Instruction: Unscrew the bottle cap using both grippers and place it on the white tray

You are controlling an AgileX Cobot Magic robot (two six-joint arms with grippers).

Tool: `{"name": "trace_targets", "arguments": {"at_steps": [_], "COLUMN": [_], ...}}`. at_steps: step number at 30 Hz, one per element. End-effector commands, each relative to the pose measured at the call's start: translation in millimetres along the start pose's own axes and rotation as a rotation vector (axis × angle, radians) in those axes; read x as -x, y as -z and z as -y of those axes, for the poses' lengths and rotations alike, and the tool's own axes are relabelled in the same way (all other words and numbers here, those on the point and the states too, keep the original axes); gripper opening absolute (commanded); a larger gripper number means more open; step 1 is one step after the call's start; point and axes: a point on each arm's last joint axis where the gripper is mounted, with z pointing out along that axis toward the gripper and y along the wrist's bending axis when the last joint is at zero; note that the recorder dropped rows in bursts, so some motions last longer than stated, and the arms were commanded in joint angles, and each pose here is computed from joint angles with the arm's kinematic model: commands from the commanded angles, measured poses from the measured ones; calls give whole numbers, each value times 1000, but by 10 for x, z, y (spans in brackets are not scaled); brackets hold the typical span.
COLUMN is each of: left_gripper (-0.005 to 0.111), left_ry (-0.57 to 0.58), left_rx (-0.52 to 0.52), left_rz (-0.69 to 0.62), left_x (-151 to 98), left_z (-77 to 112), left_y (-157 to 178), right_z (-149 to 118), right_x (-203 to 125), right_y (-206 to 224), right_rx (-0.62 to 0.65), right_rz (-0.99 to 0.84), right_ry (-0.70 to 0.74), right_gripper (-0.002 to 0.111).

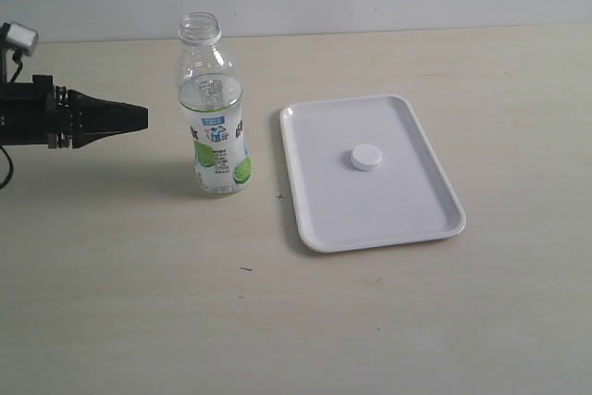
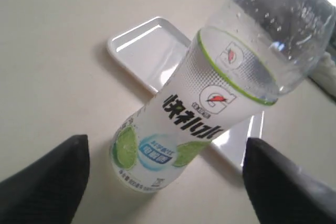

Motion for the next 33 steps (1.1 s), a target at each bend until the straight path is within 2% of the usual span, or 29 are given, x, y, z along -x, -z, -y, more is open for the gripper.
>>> {"name": "trace_targets", "arguments": {"at_steps": [1, 3, 9, 11, 12, 15, 16, 17, 21, 24, 26, 30, 33], "left_gripper": [77, 77, 77, 71, 65, 33, 15, 2, 0, 0, 0, 0, 0], "left_ry": [221, 314, 439, 475, 480, 480, 481, 486, 364, 229, 192, 148, 145], "left_rx": [5, 6, 7, 6, 6, 9, 9, 10, 13, 19, 21, 24, 21], "left_rz": [17, 25, 53, 62, 65, 78, 84, 89, 78, 77, 88, 114, 158], "left_x": [110, 154, 244, 281, 304, 378, 413, 438, 553, 635, 657, 667, 693], "left_z": [95, 127, 185, 213, 234, 296, 331, 352, 535, 783, 949, 1214, 1379], "left_y": [54, 71, 104, 119, 130, 175, 192, 210, 273, 361, 420, 509, 567], "right_z": [-8, -11, -21, -26, -28, -35, -37, -40, -50, -56, -64, -194, -245], "right_x": [14, 10, -10, -20, -24, -52, -65, -79, -187, -358, -504, -801, -963], "right_y": [142, 204, 422, 515, 564, 716, 779, 829, 1099, 1297, 1385, 1504, 1541], "right_rx": [-4, -4, -3, -2, -2, -1, -1, -1, 0, 2, 10, 157, 217], "right_rz": [21, 23, 32, 38, 44, 47, 48, 49, 79, 101, 99, 83, 72], "right_ry": [16, 17, 19, 20, 20, 22, 22, 23, 25, 25, 21, -53, -70], "right_gripper": [74, 74, 74, 74, 74, 73, 73, 72, 66, 53, 44, 27, 17]}}
